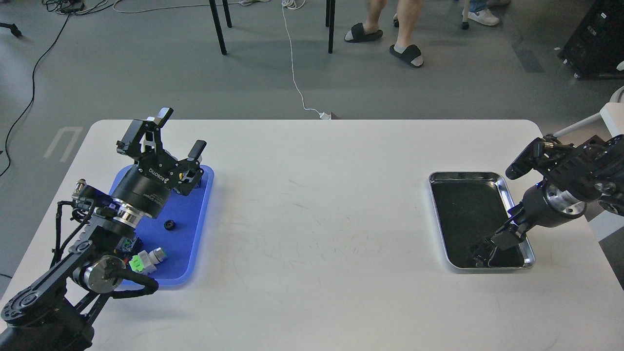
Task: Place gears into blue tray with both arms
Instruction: 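Lower the right gripper and grasp another black gear in the metal tray, then lift the gear and carry it toward the table center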
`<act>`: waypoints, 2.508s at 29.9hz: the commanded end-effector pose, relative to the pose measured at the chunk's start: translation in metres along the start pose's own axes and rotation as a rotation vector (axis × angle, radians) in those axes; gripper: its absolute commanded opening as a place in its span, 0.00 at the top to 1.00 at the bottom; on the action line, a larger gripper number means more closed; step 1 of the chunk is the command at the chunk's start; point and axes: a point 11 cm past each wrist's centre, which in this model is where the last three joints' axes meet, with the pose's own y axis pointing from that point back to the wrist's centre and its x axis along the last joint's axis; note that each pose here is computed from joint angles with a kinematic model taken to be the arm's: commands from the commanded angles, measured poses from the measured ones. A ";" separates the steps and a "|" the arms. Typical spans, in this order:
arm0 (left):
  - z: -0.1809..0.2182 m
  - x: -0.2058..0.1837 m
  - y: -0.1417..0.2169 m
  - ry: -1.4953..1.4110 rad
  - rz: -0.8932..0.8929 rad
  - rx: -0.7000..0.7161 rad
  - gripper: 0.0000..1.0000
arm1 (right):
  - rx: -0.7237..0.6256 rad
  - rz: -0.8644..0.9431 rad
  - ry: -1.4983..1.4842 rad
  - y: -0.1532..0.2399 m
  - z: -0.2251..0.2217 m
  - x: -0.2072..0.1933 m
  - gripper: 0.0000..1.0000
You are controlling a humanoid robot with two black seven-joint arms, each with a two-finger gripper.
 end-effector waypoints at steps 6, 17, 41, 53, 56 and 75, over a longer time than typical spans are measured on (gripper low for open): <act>0.000 0.001 0.001 -0.001 0.001 0.002 0.02 | 0.010 -0.016 0.012 -0.018 -0.005 0.000 0.34; 0.000 0.001 0.003 0.001 0.002 0.003 0.02 | 0.022 0.001 0.019 -0.024 -0.008 -0.004 0.38; -0.001 0.001 0.004 0.005 -0.001 0.004 0.02 | 0.034 0.017 0.036 -0.036 -0.013 -0.003 0.77; 0.000 0.001 0.004 0.003 -0.003 0.005 0.02 | 0.036 0.023 0.040 -0.034 -0.014 0.000 0.88; 0.001 -0.002 0.002 0.004 -0.012 -0.001 0.02 | 0.030 0.049 0.037 -0.027 -0.012 0.010 0.88; 0.003 -0.003 0.002 0.002 -0.018 -0.004 0.02 | 0.147 0.276 0.160 0.024 -0.090 0.174 0.87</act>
